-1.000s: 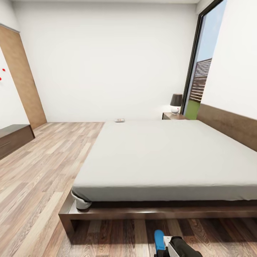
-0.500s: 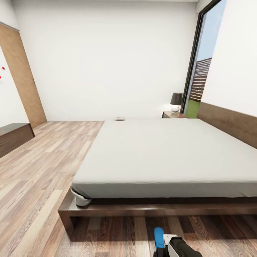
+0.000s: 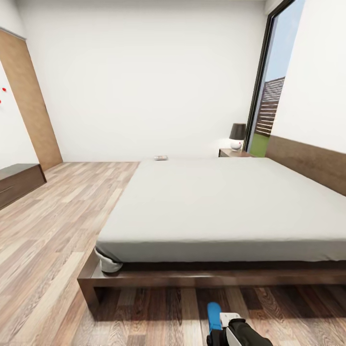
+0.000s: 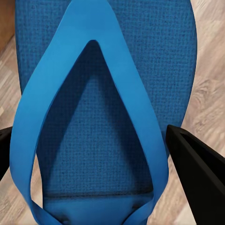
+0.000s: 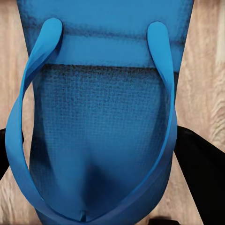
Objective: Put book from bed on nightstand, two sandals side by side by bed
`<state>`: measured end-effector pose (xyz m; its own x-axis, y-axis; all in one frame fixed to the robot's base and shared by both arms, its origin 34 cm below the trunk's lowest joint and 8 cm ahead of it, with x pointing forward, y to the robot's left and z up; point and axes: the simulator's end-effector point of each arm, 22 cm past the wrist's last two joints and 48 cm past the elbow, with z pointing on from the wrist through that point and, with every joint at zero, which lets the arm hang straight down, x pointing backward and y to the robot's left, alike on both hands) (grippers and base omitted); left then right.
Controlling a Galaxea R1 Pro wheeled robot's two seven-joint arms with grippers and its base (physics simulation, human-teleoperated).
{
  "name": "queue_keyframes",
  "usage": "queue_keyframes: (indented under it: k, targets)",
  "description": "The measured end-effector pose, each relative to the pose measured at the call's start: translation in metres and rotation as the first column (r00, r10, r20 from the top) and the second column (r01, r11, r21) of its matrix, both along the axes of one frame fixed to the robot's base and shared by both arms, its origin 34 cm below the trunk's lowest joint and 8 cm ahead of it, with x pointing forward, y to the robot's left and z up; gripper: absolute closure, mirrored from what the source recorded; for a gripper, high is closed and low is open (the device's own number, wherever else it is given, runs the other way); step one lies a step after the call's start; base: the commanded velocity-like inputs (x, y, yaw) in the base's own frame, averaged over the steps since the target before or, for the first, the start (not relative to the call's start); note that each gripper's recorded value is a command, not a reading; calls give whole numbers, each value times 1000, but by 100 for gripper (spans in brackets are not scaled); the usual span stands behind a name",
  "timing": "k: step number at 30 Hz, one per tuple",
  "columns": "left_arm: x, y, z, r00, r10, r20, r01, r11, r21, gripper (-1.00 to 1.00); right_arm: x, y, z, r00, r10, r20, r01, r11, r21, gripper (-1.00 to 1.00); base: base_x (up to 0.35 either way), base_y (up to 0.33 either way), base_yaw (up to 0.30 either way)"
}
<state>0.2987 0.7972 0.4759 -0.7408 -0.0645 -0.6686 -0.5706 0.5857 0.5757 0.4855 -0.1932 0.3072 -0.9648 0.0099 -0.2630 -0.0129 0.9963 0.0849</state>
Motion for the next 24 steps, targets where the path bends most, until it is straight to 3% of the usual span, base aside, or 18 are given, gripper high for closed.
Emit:
queue_keyframes:
  k: [15,24]
  targets:
    - [-8,0,-33,1000,1,0,-1,1000,1,100,-7,2,-33,1000,2,3,-2,1000,2,100,0,0,0]
    - [-14,0,-54,1000,1,1,-1,1000,1,100,-4,3,-51,999,0,47,0,1000,3,100,0,0,0]
